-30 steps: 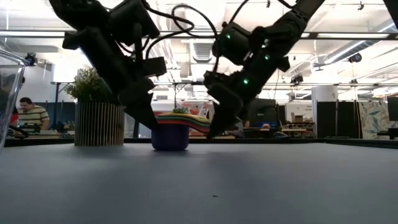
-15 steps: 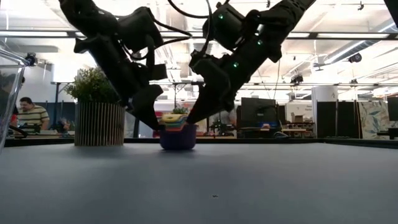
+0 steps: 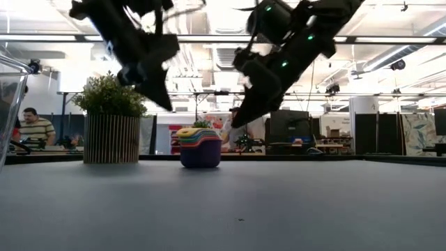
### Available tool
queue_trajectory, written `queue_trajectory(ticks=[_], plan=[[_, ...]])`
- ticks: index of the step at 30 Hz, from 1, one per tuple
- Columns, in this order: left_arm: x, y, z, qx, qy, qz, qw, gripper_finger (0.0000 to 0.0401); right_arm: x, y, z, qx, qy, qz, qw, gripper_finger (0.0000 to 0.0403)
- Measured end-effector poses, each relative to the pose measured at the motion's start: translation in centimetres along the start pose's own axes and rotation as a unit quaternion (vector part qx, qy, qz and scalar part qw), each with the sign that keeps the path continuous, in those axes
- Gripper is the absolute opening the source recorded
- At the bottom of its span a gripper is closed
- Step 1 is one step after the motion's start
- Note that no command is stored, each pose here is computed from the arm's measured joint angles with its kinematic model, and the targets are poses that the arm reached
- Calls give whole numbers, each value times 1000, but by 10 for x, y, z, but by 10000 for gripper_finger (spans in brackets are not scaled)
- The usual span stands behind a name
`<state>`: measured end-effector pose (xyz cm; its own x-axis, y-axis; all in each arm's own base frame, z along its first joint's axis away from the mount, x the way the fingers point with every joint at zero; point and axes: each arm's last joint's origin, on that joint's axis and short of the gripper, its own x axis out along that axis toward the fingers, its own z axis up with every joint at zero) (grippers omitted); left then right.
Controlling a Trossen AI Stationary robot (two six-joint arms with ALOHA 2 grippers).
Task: Nest measuring cups in basket
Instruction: Put the stacked measuring cups into the transparent bin
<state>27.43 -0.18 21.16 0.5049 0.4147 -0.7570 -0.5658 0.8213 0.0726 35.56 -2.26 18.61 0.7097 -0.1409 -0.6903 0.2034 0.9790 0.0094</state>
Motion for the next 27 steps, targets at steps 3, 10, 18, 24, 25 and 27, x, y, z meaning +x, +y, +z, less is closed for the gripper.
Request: queue_trajectory(ticks=[3,10,18,24,25,27], plan=[[-10,-7,3,-64,-37,-14,997,1,-21,-7,-2,-6,-21,-23,999,8],[-11,-18,9,-139,-52,-74,986,23,-81,-26,-22,3,-105,-63,992,8],[-5,-40,36,-146,-34,-91,985,134,-123,-39,-57,33,-221,-53,973,8],[0,-65,72,-118,27,5,993,208,-131,-38,-63,27,-231,-36,972,8],[1,-68,76,-111,49,31,992,212,-131,-38,-64,26,-229,-32,973,8],[3,-74,85,-102,82,72,989,220,-129,-38,-69,22,-215,-22,976,8]])
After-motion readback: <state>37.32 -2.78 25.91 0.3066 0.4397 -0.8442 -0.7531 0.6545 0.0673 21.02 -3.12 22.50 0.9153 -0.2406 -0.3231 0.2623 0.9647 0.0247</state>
